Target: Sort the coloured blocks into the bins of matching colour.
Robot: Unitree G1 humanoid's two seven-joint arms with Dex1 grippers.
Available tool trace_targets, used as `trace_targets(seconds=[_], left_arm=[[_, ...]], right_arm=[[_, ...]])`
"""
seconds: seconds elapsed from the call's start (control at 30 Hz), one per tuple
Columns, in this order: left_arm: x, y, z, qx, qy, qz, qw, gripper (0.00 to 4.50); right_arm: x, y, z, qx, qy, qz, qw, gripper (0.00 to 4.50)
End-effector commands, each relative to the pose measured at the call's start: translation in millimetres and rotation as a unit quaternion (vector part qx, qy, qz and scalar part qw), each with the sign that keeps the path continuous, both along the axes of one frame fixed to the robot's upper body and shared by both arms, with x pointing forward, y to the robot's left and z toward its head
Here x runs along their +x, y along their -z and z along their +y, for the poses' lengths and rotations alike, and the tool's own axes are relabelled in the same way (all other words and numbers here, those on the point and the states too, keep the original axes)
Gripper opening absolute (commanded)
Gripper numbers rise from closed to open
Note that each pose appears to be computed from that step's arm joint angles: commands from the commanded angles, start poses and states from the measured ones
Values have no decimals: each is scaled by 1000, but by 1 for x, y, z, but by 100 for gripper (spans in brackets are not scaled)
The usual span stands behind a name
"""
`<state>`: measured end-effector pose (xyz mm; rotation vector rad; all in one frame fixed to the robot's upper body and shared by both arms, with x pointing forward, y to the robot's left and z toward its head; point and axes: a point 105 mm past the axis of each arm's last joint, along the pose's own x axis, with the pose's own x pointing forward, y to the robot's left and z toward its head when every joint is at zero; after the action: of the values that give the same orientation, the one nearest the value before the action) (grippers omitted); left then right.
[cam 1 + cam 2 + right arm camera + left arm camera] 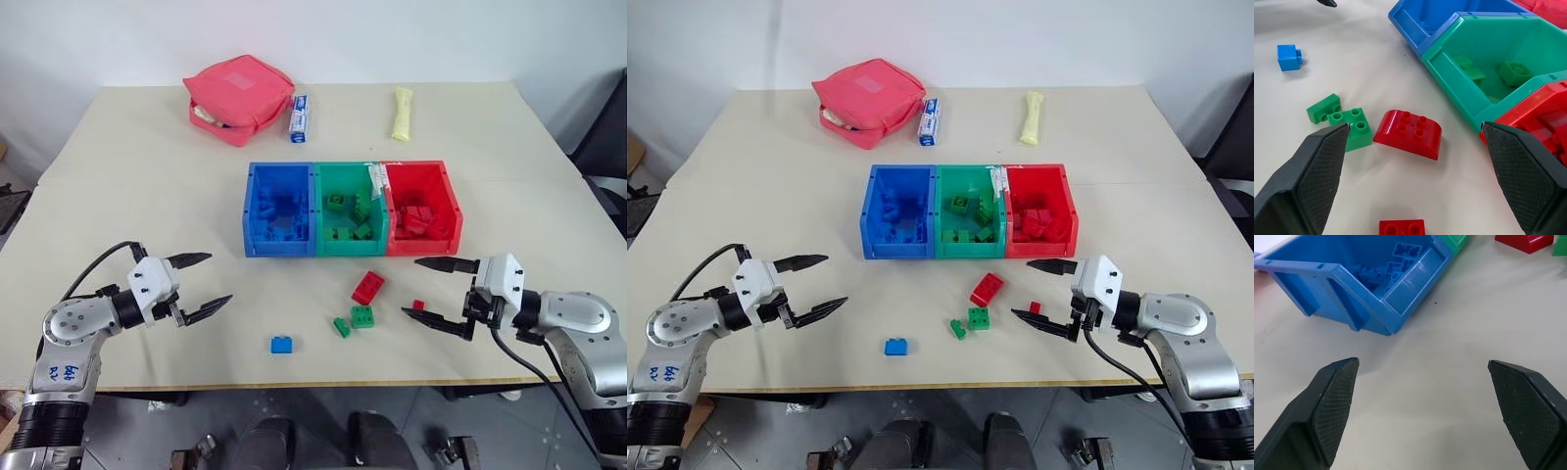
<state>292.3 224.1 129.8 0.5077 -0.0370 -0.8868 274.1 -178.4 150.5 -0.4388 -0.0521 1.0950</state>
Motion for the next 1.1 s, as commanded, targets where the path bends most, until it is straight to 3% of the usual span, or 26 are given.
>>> trace_targets(seconds=[0.03, 0.17, 0.37, 0.53, 1.03, 1.1], left_arm=[[-3, -8, -5, -25, 11, 2, 1000, 448], [-7, -2, -28, -50, 55, 26, 997, 448], [-37, -2, -80, -65, 200, 97, 973, 448], [-43, -12, -112, -72, 248, 68, 964, 448], [-34, -7, -93, -66, 199, 36, 977, 448], [-34, -7, -93, -65, 195, 32, 978, 450]], right_arm=[[5, -15, -5, 8, 25, -40, 999, 450], [1, -17, -17, 2, 60, -52, 997, 450], [-13, -7, -54, -33, 119, -38, 992, 450], [-23, 6, -66, -76, 121, 3, 990, 450], [-3, 56, -17, -104, 49, 96, 989, 450], [-1, 60, -18, -111, 50, 98, 988, 413]])
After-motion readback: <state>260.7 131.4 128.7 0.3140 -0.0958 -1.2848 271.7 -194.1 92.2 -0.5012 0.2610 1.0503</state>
